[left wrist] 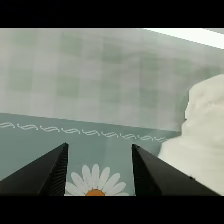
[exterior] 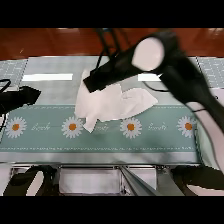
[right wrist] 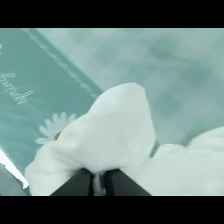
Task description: Fold the shirts.
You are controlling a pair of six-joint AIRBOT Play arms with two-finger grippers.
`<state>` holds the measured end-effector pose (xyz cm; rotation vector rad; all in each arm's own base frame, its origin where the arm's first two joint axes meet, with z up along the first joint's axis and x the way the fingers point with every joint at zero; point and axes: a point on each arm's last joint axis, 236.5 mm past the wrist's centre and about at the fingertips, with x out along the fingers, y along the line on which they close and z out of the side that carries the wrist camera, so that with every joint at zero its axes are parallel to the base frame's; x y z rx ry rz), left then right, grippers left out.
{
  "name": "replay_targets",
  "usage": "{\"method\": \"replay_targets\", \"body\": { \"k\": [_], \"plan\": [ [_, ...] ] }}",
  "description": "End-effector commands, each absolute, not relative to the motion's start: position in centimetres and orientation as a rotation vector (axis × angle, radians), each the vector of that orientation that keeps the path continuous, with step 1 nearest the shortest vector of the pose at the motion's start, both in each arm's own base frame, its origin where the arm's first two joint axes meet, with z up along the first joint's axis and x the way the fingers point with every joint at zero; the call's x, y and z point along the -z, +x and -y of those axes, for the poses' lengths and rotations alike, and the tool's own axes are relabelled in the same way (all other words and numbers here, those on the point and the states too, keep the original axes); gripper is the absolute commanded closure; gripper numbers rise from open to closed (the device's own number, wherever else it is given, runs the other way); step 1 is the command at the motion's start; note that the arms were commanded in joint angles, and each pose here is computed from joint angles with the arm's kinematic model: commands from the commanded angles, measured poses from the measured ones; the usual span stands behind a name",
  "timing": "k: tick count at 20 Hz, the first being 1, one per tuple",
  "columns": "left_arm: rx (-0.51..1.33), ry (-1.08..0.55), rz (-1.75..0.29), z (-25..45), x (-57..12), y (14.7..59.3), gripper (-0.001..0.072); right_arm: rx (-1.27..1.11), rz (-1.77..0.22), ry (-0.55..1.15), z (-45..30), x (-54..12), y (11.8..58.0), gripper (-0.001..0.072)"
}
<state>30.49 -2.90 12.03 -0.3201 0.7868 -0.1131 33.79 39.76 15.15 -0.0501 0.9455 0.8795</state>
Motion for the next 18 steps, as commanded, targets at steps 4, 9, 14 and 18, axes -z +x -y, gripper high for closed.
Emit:
{"method": "replay_targets", "body": {
  "k": [4,9,14,18],
  "plan": [
    [0.153,-0.322,-0.838,4.2,-11.2,29.8,0.0206,-0.828,-1.104,0.170,-38.7,-10.6,38.3,0.0300],
    [-0.075,-0.498,-0.777,-3.2,-11.9,30.1,0.0207,-0.251,-1.149,0.100,-9.6,-14.2,41.9,0.0306],
    [0.185,-0.908,-1.093,4.3,-0.4,26.9,0.0207,0.004,-1.108,0.520,1.5,-5.8,35.6,0.0306],
    [0.227,-1.020,-1.340,6.5,5.9,23.9,0.0206,-0.029,-1.197,0.696,0.4,1.8,31.0,0.0306]
  ]
}}
